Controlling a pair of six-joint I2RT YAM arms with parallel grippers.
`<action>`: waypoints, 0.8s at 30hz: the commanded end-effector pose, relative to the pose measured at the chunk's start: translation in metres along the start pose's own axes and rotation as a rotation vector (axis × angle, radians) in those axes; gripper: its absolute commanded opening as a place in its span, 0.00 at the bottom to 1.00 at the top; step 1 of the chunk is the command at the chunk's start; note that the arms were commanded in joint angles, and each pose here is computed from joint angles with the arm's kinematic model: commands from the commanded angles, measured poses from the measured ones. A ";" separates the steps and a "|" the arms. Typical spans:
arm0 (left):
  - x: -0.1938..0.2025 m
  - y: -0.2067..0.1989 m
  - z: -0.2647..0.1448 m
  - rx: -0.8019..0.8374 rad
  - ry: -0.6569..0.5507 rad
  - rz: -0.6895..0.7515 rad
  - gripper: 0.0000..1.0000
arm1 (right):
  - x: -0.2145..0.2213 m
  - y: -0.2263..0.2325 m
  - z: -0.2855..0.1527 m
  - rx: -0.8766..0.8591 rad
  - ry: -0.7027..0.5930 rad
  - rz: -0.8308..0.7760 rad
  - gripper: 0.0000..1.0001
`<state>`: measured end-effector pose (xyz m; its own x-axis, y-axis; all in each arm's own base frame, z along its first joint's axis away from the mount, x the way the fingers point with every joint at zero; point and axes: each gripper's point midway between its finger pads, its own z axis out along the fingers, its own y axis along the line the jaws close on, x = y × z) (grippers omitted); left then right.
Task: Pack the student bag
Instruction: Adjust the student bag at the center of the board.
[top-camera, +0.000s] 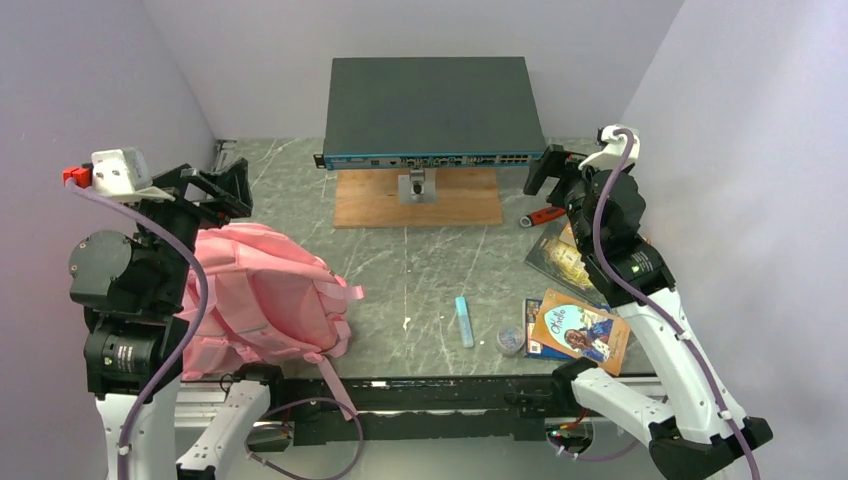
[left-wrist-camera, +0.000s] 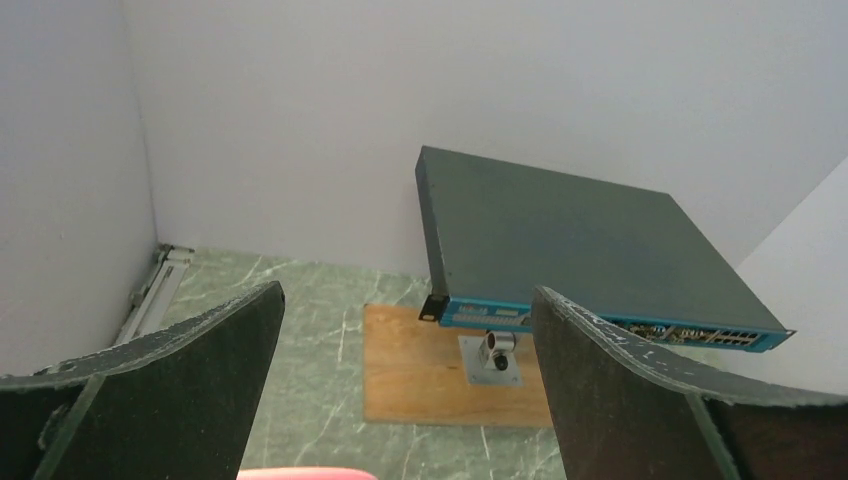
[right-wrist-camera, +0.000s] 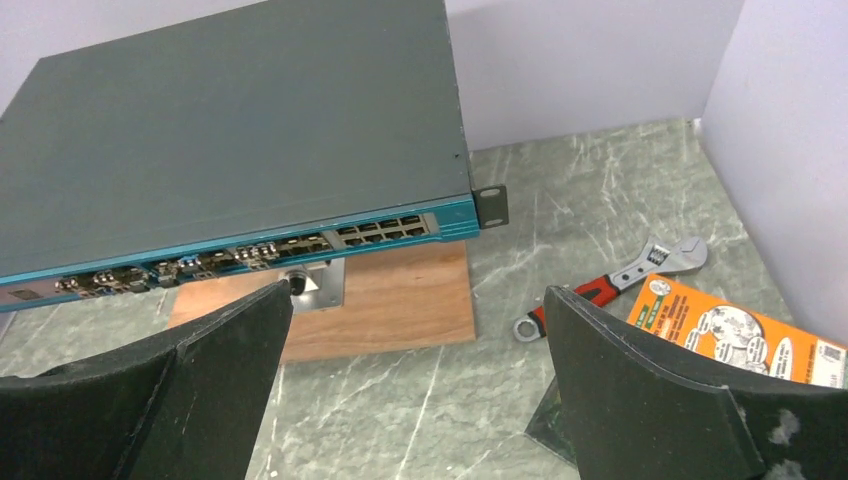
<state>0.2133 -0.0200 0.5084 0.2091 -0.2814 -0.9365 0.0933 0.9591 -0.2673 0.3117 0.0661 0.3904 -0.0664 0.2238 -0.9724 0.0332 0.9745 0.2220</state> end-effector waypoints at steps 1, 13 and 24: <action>-0.018 -0.002 -0.020 -0.004 -0.037 -0.013 0.99 | -0.019 0.008 -0.005 -0.026 -0.027 0.063 1.00; -0.009 -0.008 -0.038 0.027 0.033 -0.019 0.99 | -0.006 0.117 -0.015 -0.556 0.122 0.213 1.00; -0.028 0.000 -0.063 -0.021 -0.014 0.007 0.99 | 0.056 0.318 -0.137 -1.358 0.050 -0.223 1.00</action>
<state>0.1661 -0.0202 0.5055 0.1608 -0.2868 -0.9444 0.1028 0.9565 -0.2730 0.2340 0.3373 0.3705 -0.3075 0.0493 -0.9503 -0.8301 0.4743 0.2932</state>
